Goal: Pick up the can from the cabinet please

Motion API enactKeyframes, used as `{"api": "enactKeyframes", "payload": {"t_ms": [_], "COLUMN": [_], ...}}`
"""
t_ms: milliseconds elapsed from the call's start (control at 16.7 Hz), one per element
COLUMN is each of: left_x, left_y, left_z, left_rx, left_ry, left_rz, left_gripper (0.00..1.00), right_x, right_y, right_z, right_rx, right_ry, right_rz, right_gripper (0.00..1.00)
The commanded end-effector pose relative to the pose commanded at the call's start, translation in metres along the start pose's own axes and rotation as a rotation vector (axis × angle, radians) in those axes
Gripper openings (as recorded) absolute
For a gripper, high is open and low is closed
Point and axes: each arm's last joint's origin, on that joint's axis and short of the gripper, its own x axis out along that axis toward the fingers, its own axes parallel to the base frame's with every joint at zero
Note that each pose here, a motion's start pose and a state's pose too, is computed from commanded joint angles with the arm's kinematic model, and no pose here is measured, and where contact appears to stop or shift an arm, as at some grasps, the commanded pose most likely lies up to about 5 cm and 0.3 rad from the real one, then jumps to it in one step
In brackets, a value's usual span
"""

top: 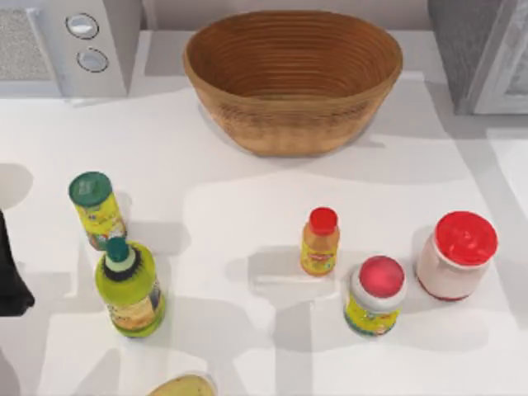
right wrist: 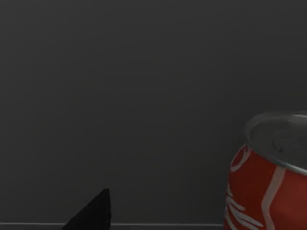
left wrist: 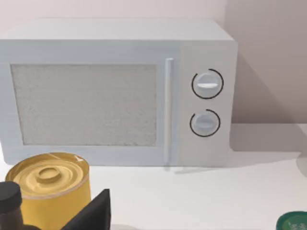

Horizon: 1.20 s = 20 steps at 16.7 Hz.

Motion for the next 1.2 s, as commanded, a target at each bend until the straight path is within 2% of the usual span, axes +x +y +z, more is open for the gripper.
{"api": "enactKeyframes", "payload": {"t_ms": [300,1080,1200], "left_x": [0.0,0.0,0.0], "left_y": [0.0,0.0,0.0], "left_z": [0.0,0.0,0.0], "left_rx": [0.0,0.0,0.0], "left_ry": [0.0,0.0,0.0], "left_rz": [0.0,0.0,0.0], "left_gripper": [1.0,1.0,1.0], "right_x": [0.0041,0.0041,0.0041], "right_y": [-0.0001,-0.0001,-0.0001], "right_z": [-0.0006,-0.0006,-0.0006], "right_rx": [0.0,0.0,0.0], "right_ry": [0.0,0.0,0.0], "right_rz": [0.0,0.0,0.0], "right_gripper": [1.0,0.02,0.0]}}
